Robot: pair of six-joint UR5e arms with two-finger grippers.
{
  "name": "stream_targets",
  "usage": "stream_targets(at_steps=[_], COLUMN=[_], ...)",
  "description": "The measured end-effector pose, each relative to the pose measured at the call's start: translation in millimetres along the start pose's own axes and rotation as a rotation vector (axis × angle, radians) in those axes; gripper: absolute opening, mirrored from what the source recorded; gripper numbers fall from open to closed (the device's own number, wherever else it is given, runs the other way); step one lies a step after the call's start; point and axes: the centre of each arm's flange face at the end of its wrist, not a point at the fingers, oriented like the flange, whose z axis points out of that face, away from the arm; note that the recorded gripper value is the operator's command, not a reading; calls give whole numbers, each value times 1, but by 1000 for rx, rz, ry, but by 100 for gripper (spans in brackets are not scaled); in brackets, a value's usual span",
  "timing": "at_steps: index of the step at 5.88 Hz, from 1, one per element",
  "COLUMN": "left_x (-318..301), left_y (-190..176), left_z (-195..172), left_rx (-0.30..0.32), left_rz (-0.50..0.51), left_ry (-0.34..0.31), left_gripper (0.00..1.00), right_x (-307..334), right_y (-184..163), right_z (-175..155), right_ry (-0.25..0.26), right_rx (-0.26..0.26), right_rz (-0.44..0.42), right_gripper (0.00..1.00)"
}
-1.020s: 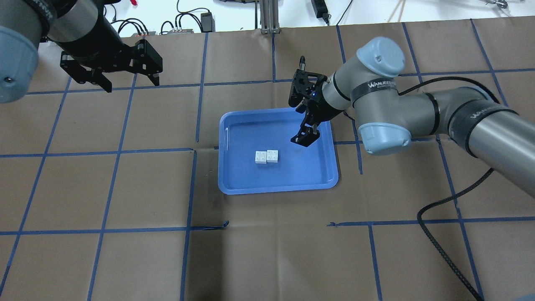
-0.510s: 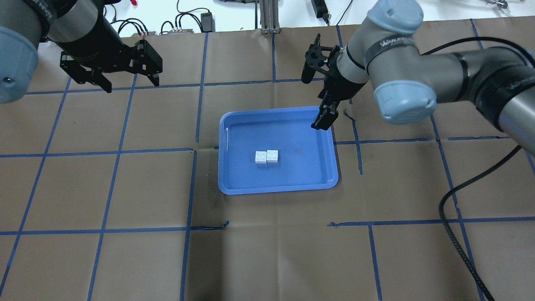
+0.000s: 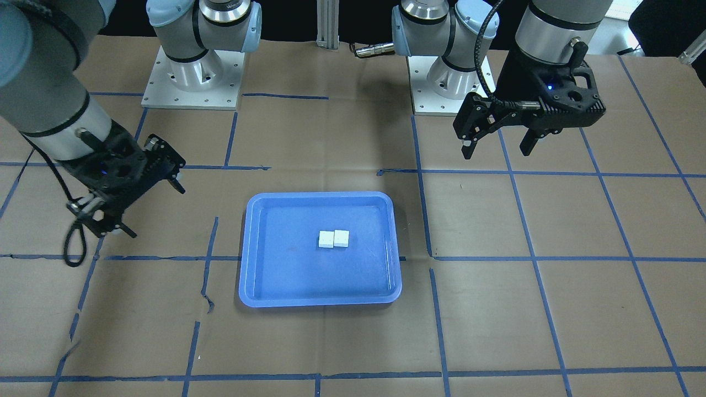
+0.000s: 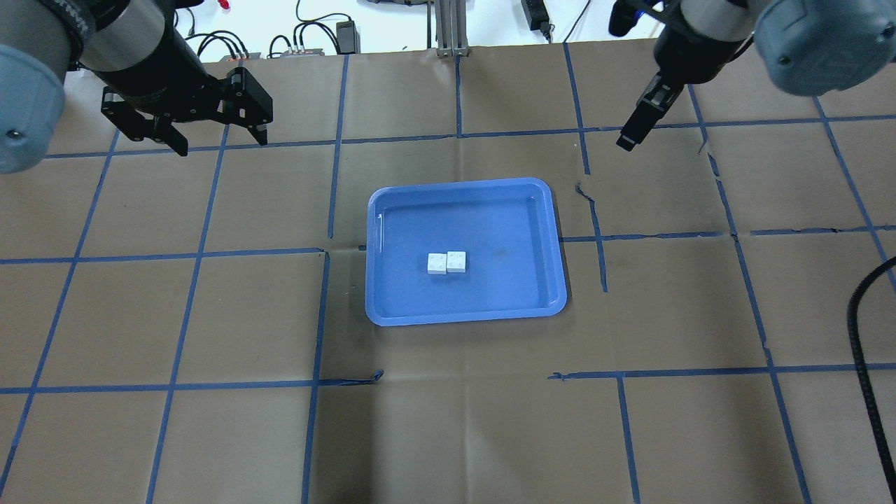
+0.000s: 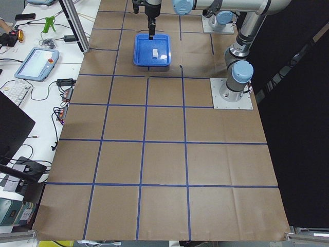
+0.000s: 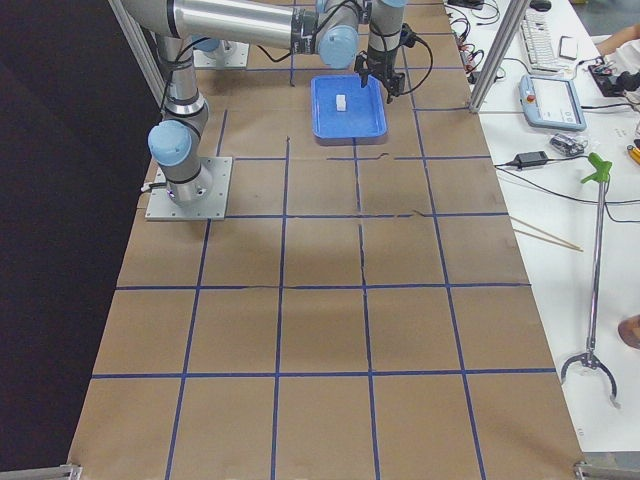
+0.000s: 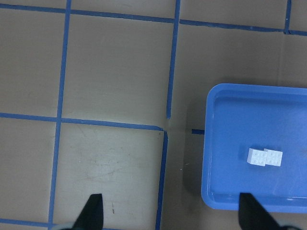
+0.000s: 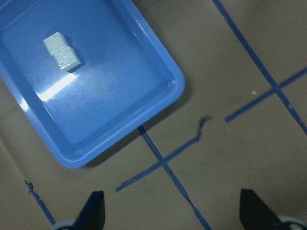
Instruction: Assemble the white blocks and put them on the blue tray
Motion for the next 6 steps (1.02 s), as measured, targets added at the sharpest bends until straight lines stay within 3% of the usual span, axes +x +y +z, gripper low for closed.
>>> stream_targets(at_steps=[1,2,3,4,6], left_x=[0,0,0,0,0], left_y=[0,0,0,0,1], left_z=[0,0,0,0,0], left_rx=[-1,-1,0,0,-1], left_rz=[0,0,0,0,1], left_ry=[0,0,0,0,0], left_gripper=[99,99,99,99,99], right_x=[-2,-16,-44,-74,-87], right_y=[7,12,10,5,3], right_z=[-25,-43,-52,-54,-49], right_ry=[41,47,42,38,31], right_rx=[-10,-13,-25,-49,-91], right_rz=[290,510,648,741,801], right_gripper=[100,100,100,100,100])
